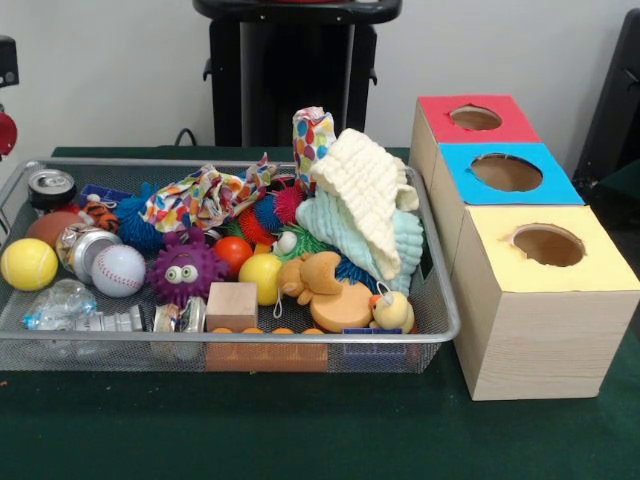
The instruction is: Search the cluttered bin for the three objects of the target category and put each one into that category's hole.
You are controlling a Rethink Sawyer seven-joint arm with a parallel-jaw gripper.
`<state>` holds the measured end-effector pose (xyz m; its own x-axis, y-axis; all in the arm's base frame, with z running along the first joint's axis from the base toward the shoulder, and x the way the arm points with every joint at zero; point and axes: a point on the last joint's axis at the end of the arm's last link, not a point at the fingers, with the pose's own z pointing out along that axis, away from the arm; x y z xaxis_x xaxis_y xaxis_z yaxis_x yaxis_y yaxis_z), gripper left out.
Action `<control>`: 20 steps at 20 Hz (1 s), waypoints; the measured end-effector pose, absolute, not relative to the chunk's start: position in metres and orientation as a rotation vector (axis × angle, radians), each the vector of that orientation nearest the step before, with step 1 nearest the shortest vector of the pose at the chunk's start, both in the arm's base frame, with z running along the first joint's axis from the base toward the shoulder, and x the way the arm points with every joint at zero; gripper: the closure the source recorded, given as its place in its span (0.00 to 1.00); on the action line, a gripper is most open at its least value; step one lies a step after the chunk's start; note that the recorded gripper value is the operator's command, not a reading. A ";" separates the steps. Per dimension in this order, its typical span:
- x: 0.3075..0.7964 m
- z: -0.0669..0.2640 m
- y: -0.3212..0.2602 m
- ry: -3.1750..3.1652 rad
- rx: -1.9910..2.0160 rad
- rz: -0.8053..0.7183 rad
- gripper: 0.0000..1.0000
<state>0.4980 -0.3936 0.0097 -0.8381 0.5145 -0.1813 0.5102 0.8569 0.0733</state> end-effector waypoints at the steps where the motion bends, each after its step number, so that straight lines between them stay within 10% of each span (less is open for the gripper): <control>1: 0.498 0.010 -0.394 2.836 0.812 0.042 1.00; 20: 0.497 0.008 -0.404 2.796 0.988 0.164 1.00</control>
